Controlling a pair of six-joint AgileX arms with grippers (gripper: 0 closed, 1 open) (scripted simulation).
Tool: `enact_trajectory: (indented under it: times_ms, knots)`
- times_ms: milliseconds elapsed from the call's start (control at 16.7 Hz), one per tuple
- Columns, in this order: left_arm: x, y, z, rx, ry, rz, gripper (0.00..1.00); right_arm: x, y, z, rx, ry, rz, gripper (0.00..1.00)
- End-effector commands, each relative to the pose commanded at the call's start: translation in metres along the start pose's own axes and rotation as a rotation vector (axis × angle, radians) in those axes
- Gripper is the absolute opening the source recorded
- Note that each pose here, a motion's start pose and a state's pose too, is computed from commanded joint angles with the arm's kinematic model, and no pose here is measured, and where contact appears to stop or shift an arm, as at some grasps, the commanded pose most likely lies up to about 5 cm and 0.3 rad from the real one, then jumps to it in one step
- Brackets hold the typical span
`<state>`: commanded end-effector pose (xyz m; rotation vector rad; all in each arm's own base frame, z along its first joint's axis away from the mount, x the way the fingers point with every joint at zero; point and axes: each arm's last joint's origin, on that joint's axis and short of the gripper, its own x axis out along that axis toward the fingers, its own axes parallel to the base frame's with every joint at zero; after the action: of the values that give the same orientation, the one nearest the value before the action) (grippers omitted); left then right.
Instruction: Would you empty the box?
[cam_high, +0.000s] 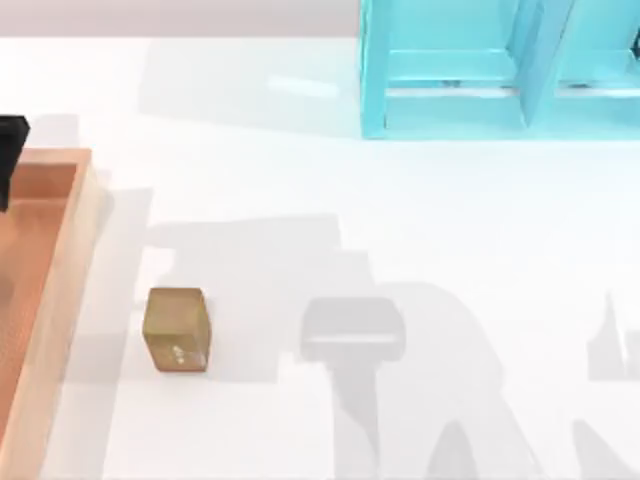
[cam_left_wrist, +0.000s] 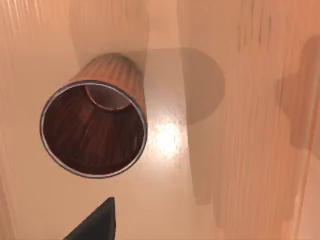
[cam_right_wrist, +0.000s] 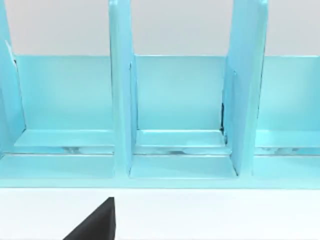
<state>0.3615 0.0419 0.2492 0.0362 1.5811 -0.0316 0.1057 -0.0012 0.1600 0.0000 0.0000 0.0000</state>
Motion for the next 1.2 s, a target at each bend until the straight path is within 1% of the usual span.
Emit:
enact_trajectory:
  times_ms: [60, 180, 600, 840, 1200]
  knots:
    - [-0.003, 0.014, -0.001, 0.0, -0.004, 0.001, 1.0, 0.0, 0.0, 0.0, 0.0, 0.0, 0.0, 1.0]
    - [-0.008, 0.032, -0.003, 0.001, -0.011, 0.003, 1.0, 0.0, 0.0, 0.0, 0.0, 0.0, 0.0, 1.0]
    - [-0.006, 0.035, -0.004, 0.003, -0.016, 0.005, 1.0, 0.0, 0.0, 0.0, 0.0, 0.0, 0.0, 1.0]
    - [0.019, 0.039, -0.005, 0.001, -0.014, 0.004, 1.0, 0.0, 0.0, 0.0, 0.0, 0.0, 0.0, 1.0]
    - [0.079, 0.037, -0.002, 0.002, -0.016, 0.004, 1.0, 0.0, 0.0, 0.0, 0.0, 0.0, 0.0, 1.0]
